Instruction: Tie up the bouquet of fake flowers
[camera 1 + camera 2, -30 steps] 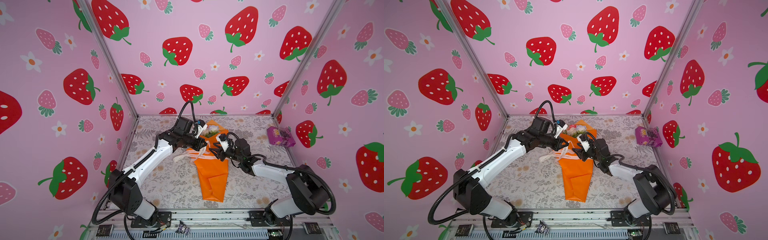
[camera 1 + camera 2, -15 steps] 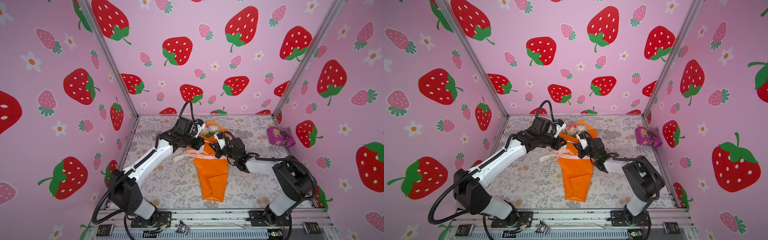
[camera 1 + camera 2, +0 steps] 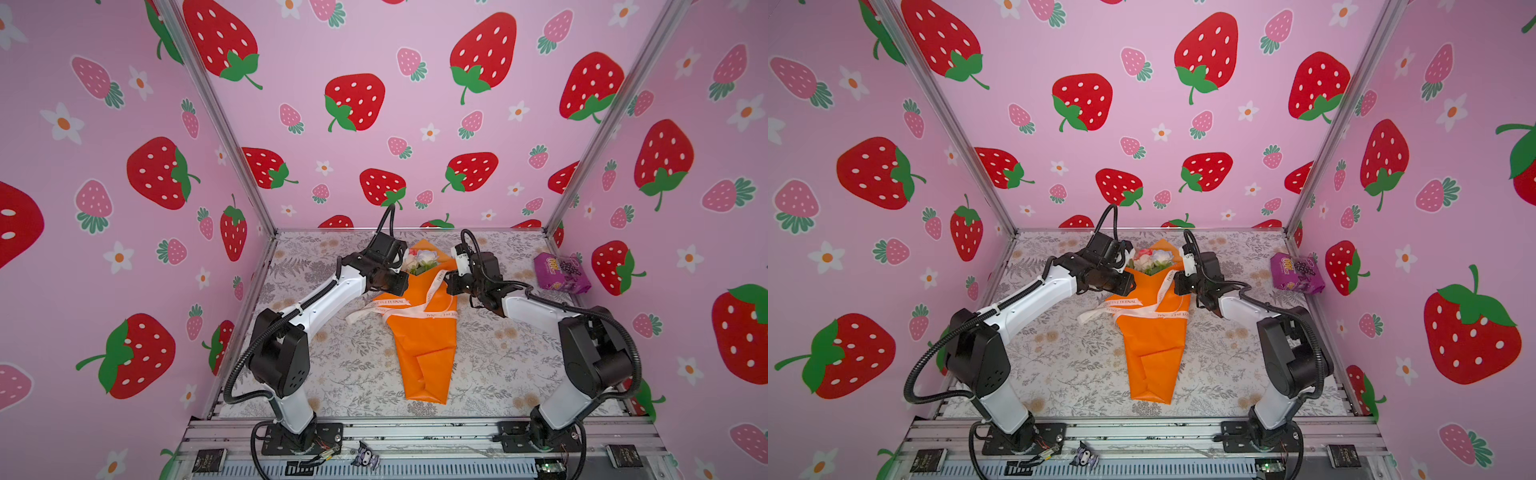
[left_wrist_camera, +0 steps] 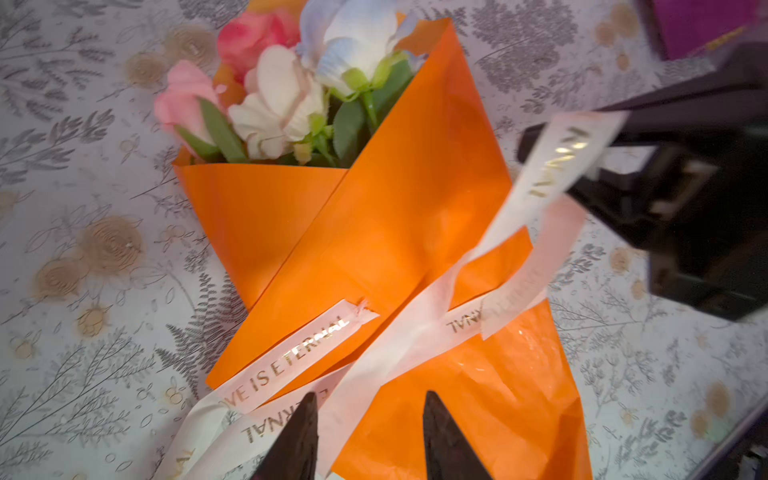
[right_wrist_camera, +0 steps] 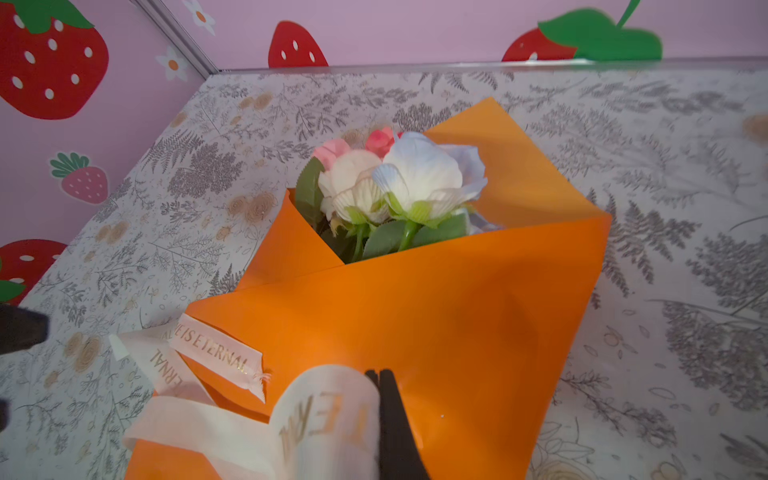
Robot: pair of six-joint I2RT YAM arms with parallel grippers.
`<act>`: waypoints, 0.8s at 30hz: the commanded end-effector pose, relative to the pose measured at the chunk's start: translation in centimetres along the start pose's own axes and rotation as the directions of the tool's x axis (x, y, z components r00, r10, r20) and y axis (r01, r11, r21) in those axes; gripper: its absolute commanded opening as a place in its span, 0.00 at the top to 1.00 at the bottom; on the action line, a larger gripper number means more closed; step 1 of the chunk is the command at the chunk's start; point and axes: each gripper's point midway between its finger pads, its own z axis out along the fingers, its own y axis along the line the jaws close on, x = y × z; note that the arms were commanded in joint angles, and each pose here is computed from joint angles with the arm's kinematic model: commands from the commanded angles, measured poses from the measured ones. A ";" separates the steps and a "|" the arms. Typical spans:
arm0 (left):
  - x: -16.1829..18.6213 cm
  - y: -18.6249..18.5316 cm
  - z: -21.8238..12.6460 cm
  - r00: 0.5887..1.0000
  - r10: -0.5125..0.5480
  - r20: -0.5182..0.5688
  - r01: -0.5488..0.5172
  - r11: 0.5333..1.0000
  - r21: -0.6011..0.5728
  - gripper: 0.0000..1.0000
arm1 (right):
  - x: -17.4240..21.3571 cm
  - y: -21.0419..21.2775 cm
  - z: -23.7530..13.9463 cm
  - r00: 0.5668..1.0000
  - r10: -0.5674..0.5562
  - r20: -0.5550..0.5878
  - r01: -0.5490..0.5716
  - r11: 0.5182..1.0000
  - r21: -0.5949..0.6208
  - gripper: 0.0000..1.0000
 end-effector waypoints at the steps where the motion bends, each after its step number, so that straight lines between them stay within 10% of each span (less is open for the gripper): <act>1: 0.6 -4.0 -0.1 0.992 0.121 0.025 -0.123 0.984 0.127 0.59 | 0.5 0.3 0.8 0.992 0.103 -0.077 -0.106 0.994 -0.037 1.00; 16: 3.7 0.2 6.0 0.938 0.282 -0.199 -0.310 0.942 -0.128 0.47 | -3.0 -1.0 0.3 0.990 0.143 -0.012 -0.143 0.990 0.005 1.00; 24: 5.8 -0.6 7.5 0.872 0.387 -0.301 -0.414 0.910 -0.029 0.42 | -2.8 -1.2 0.5 0.986 0.163 -0.024 -0.163 0.987 0.002 1.00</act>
